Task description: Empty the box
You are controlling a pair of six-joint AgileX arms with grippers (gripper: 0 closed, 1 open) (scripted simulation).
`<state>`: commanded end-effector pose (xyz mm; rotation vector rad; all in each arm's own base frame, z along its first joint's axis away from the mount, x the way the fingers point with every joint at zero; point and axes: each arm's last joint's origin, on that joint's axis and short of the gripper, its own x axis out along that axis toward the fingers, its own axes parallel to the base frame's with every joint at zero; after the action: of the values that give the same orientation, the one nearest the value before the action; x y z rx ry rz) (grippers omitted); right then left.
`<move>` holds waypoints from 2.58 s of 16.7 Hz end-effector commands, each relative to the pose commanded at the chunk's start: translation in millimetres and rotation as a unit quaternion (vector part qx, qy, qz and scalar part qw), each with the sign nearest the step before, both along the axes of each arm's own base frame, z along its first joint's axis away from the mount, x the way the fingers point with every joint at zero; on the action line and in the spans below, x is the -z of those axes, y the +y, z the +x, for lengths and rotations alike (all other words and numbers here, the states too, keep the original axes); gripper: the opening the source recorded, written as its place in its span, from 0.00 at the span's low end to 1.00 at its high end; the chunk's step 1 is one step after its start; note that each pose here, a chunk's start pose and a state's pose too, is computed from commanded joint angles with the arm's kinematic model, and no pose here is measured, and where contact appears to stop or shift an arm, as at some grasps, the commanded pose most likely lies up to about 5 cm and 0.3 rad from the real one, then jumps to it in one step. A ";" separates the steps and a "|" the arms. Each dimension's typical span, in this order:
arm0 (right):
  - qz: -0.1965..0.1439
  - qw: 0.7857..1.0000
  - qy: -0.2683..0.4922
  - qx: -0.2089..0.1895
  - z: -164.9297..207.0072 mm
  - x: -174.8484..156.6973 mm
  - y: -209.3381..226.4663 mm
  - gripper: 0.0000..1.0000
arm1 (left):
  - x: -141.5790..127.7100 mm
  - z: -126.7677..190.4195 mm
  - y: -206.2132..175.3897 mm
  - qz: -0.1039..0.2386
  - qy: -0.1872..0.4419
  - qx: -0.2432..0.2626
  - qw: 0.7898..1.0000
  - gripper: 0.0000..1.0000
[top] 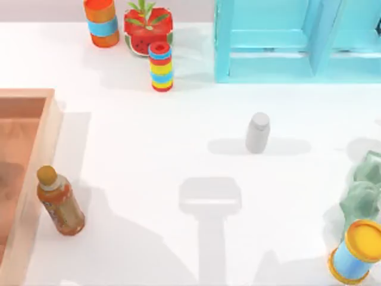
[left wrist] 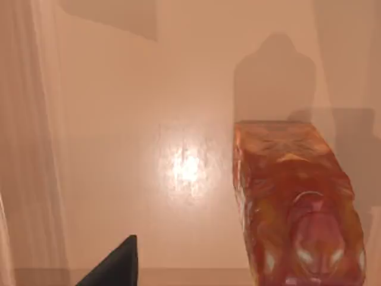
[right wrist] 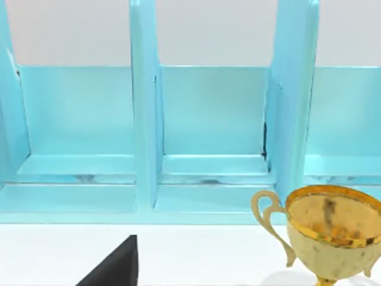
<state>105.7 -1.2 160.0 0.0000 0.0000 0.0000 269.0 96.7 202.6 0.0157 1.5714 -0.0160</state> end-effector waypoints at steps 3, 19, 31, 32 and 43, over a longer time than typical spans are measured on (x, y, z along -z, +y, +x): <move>0.000 1.000 0.000 0.000 0.0 0.0 0.0 1.00 | 30.8 1.5 1.1 0.000 0.000 0.000 1.000 1.00; 0.000 1.000 0.000 0.000 0.0 0.0 0.0 1.00 | 71.5 -7.4 -2.7 0.000 0.000 0.000 1.000 0.55; 0.000 1.000 0.000 0.000 0.0 0.0 0.0 1.00 | 71.5 -7.4 -2.7 0.000 0.000 0.000 1.000 0.00; 0.000 1.000 0.000 0.000 0.0 0.0 0.0 1.00 | 71.5 -7.4 -2.7 0.000 0.000 0.000 1.000 0.00; 0.000 1.000 0.000 0.000 0.0 0.0 0.0 1.00 | -0.9 29.0 10.2 0.048 -0.056 -0.017 0.997 0.00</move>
<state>105.7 -1.2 160.0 0.0000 0.0000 0.0000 298.0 106.9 203.5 0.0630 1.4585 0.0858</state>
